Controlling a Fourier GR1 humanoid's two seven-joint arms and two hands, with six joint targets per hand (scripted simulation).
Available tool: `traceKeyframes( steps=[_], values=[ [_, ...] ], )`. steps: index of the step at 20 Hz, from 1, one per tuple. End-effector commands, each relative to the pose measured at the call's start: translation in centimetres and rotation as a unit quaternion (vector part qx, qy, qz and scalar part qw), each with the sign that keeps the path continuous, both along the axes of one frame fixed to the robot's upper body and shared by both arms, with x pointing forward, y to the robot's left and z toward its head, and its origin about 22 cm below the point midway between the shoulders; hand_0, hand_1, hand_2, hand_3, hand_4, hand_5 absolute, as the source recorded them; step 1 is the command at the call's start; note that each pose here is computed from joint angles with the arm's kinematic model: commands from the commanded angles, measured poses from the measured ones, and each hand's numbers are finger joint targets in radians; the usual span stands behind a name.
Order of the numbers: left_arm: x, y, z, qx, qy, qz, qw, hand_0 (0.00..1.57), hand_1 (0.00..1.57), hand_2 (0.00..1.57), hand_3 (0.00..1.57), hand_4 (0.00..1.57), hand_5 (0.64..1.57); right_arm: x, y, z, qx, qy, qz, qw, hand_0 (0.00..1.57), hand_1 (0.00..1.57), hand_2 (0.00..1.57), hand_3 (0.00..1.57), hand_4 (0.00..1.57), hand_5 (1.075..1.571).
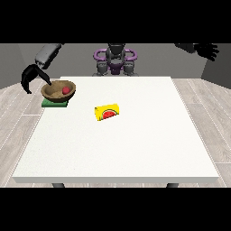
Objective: Pick the cup and pour the ball into the bowl, then pick the bowl and place it on the pad
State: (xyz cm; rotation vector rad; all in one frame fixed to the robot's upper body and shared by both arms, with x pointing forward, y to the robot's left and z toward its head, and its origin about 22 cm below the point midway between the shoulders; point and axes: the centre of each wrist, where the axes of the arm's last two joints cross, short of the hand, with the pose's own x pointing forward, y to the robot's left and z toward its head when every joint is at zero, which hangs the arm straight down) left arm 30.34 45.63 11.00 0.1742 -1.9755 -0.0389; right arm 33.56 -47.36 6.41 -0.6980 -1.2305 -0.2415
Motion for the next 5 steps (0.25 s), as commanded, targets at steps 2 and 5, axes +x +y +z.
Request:
traceKeyframes(
  steps=[2, 5],
  values=[
    [2.0, -7.4, -2.2, -0.018, 0.057, -0.038, 0.998, 0.00, 0.00, 0.00, 0.00, 0.90, 1.559, 0.8, -0.6, 2.3, 0.008, 0.045, 0.020, 0.9987, 0.00, 0.00, 0.00, 0.00, 0.00, 1.356],
    [0.9, -5.7, -5.6, -0.013, 0.134, 0.009, 0.991, 0.00, 0.00, 0.00, 0.00, 0.90, 1.559, 4.6, 5.2, 3.6, 0.029, 0.014, 0.110, 0.9934, 0.00, 0.00, 0.00, 0.00, 0.48, 1.434]
  ],
)
